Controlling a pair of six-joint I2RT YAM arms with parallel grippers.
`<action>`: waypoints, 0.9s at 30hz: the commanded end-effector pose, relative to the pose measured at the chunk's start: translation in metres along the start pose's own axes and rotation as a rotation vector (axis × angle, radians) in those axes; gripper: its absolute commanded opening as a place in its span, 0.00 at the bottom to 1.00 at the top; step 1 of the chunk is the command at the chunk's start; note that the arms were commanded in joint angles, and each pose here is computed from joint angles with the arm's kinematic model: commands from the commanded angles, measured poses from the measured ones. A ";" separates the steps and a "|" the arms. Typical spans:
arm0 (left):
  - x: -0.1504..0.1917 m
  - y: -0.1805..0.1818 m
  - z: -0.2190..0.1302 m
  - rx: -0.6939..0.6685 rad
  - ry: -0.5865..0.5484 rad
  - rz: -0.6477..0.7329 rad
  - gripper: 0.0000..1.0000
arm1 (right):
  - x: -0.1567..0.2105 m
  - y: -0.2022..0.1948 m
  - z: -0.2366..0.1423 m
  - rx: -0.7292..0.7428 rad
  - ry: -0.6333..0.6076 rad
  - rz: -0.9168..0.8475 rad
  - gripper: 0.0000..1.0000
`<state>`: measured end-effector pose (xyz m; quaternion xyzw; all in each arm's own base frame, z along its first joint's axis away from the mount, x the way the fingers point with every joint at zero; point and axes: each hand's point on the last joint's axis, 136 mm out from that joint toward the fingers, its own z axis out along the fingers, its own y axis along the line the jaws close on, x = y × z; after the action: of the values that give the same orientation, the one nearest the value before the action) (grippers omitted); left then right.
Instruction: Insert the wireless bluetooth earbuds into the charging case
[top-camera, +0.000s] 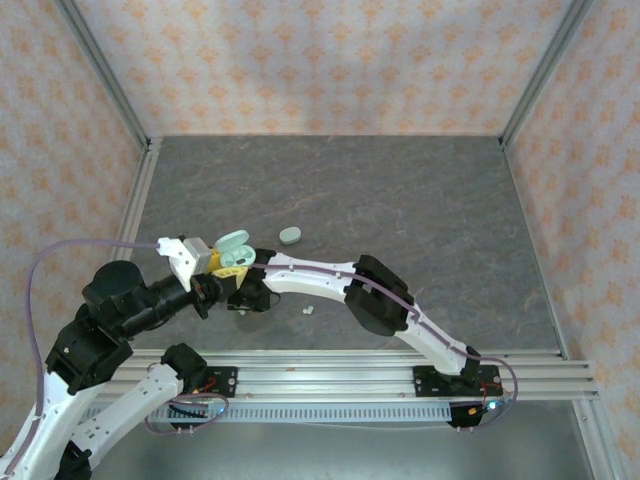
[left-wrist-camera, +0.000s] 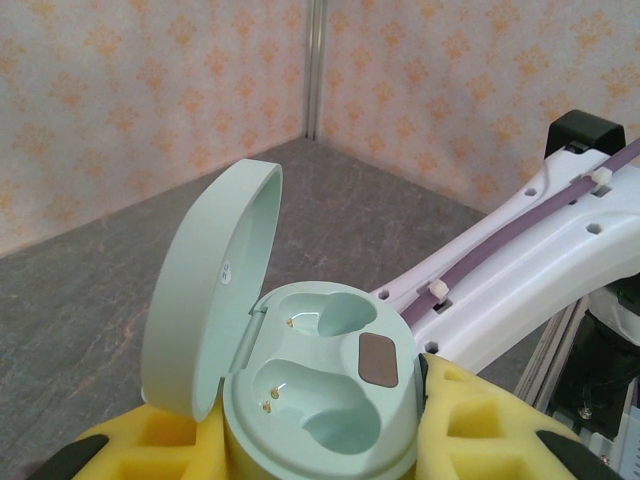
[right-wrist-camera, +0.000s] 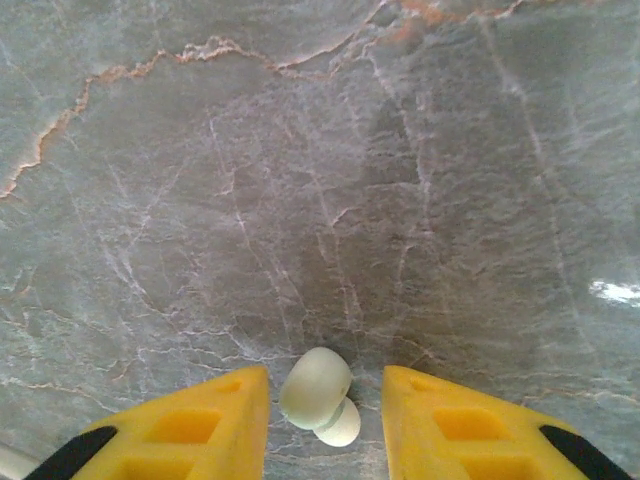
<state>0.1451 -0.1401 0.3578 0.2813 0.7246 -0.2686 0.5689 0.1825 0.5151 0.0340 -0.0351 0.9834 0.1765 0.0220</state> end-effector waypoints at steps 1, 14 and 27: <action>0.001 0.004 -0.004 -0.028 -0.004 0.007 0.18 | 0.007 -0.012 0.004 0.097 0.004 -0.055 0.36; 0.004 0.005 -0.007 -0.038 0.007 0.017 0.18 | 0.011 -0.018 0.012 0.140 0.043 -0.095 0.29; 0.013 -0.001 0.008 0.019 0.014 -0.012 0.18 | -0.046 -0.058 -0.058 0.026 -0.085 0.032 0.18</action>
<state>0.1470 -0.1406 0.3392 0.2820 0.7408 -0.2635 0.5497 0.2010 0.4517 0.0325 -0.0368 0.9911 0.1270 0.0145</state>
